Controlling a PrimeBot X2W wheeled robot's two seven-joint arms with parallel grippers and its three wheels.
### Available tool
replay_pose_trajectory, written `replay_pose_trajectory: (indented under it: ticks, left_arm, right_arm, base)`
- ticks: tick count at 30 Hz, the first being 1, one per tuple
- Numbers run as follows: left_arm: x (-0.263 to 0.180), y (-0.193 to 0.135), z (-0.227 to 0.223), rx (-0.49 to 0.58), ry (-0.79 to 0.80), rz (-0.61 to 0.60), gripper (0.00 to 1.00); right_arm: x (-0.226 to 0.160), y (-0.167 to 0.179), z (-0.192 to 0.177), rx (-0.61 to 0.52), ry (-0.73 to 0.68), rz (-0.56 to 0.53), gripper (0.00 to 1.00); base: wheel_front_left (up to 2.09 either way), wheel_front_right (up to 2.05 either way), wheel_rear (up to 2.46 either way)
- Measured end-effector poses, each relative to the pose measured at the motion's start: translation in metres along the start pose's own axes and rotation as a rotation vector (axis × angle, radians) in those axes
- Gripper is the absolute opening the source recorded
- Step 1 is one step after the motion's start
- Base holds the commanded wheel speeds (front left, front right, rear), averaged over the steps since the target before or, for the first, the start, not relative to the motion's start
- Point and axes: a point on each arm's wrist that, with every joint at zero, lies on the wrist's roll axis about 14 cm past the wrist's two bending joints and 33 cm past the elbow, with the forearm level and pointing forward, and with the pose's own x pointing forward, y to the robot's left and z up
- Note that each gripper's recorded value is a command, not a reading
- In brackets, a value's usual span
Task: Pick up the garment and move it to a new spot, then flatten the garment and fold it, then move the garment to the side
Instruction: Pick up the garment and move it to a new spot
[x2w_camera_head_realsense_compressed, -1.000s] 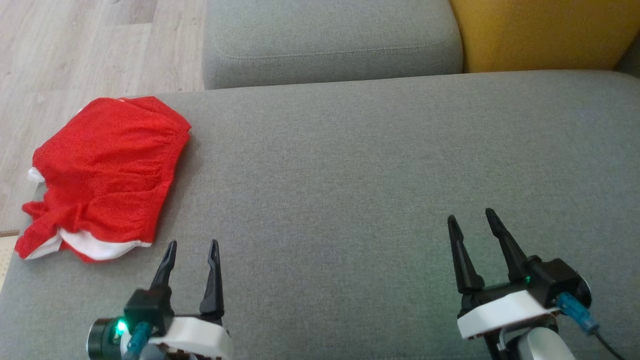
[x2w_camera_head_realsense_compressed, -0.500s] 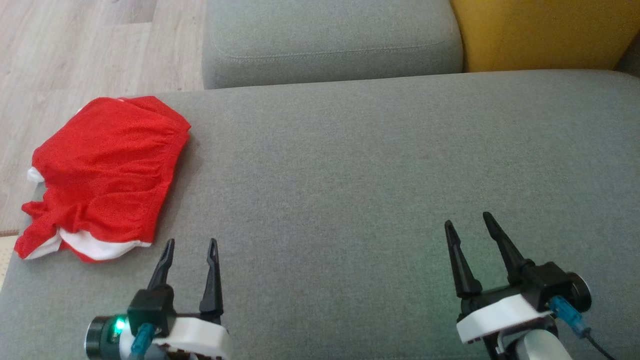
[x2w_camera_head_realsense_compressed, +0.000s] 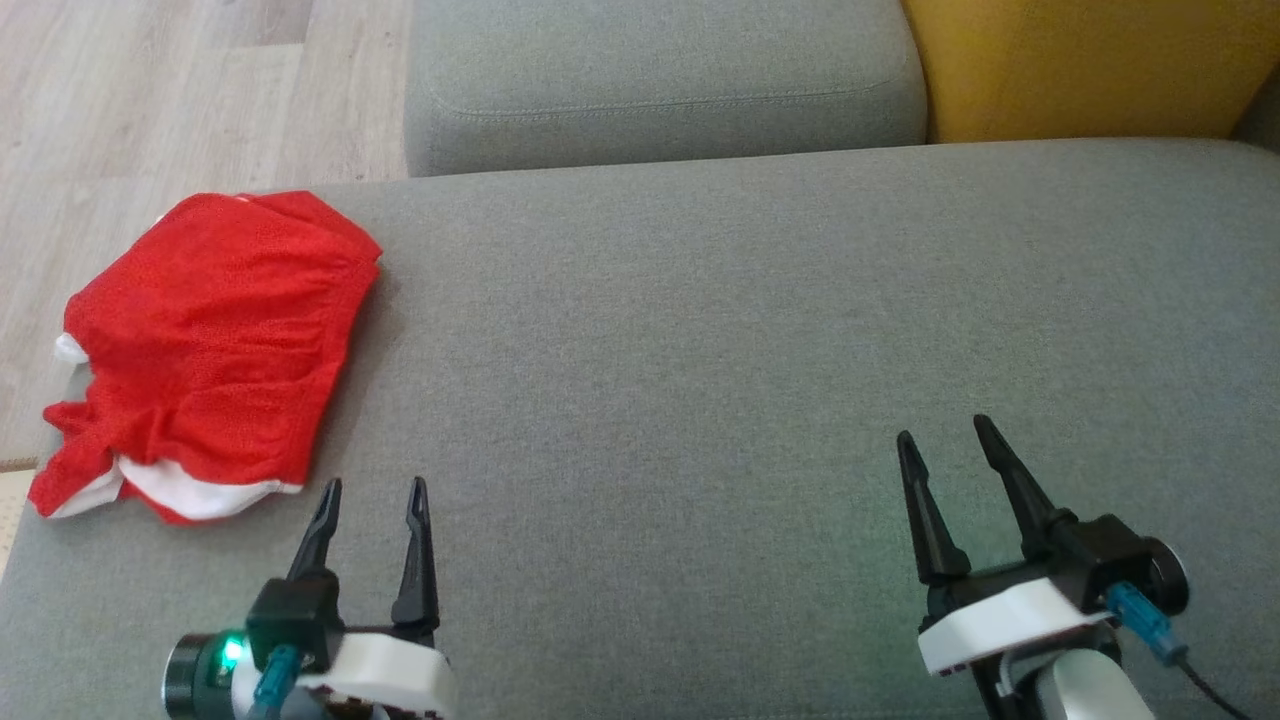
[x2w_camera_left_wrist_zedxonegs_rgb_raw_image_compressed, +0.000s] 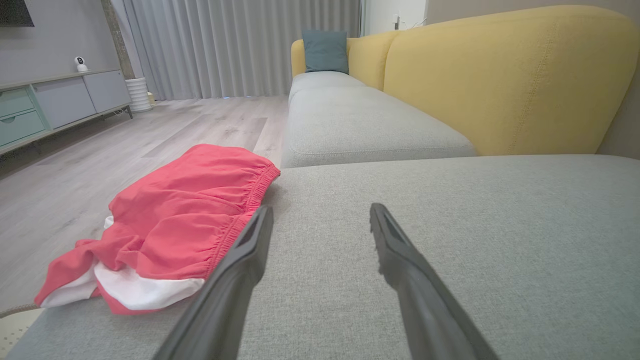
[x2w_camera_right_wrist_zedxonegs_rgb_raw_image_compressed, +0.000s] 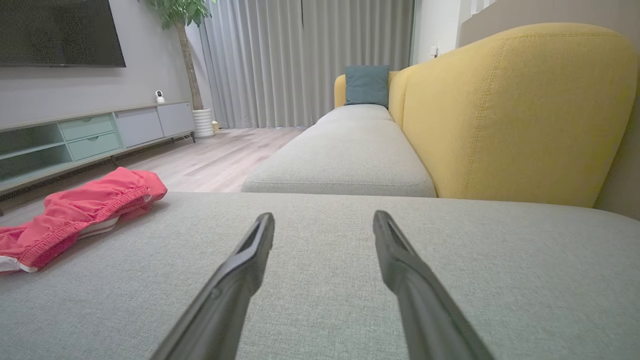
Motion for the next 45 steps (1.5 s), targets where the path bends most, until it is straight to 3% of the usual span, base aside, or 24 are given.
replay_pose_trajectory:
  ticks: [33,45]
  left_arm:
    - [-0.001,-0.001,-0.002,-0.005,0.006,-0.005,1.0]
    - [-0.025,0.039,0.003,0.014,-0.012,0.131,1.0]
  right_arm:
    - [0.002,0.001,0.001,0.0,-0.003,0.004,1.0]
    - [0.021,0.037,0.007,0.013,-0.02,0.123,1.0]
  base:
    - [0.0,0.0,0.0]
    - [0.0,0.0,0.0]
